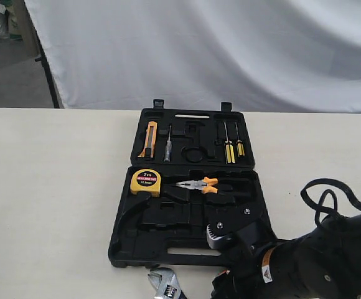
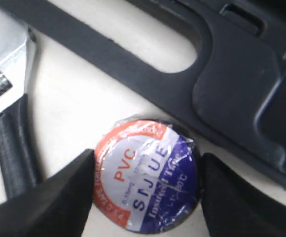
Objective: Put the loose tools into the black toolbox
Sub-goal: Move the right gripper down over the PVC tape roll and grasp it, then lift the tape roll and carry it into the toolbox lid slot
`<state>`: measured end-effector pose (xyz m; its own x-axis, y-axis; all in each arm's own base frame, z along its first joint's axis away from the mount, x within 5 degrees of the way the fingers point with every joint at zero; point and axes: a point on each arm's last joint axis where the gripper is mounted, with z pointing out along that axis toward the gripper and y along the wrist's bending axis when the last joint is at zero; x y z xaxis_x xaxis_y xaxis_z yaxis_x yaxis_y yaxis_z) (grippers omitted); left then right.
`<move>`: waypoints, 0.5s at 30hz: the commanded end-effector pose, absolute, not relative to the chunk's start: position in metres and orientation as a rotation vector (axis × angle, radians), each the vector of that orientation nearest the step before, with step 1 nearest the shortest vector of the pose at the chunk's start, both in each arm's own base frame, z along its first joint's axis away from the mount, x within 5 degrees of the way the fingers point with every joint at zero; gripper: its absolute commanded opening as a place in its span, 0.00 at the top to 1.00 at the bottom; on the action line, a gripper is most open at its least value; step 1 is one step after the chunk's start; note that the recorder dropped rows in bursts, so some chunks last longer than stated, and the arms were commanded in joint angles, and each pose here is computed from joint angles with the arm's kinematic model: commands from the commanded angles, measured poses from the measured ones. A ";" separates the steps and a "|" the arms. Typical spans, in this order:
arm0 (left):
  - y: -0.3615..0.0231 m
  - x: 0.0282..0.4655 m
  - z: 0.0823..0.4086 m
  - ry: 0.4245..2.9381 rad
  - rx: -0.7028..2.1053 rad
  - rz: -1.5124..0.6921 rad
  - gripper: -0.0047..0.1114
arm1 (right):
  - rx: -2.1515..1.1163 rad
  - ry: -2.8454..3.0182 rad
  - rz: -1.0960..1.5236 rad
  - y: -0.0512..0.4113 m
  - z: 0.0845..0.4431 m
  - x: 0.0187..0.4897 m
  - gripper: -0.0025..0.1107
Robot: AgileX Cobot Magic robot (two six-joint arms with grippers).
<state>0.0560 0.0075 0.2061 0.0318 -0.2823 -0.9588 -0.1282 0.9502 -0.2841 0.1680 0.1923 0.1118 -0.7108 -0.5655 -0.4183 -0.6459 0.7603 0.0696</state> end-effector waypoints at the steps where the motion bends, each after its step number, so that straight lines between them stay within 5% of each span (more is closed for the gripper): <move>1: 0.009 0.055 0.208 1.526 -0.346 -0.103 0.95 | -1.007 2.522 0.332 0.201 0.125 0.155 0.98; 15: 0.009 0.055 0.208 1.526 -0.346 -0.103 0.95 | -0.975 2.011 0.594 0.213 0.210 0.143 0.98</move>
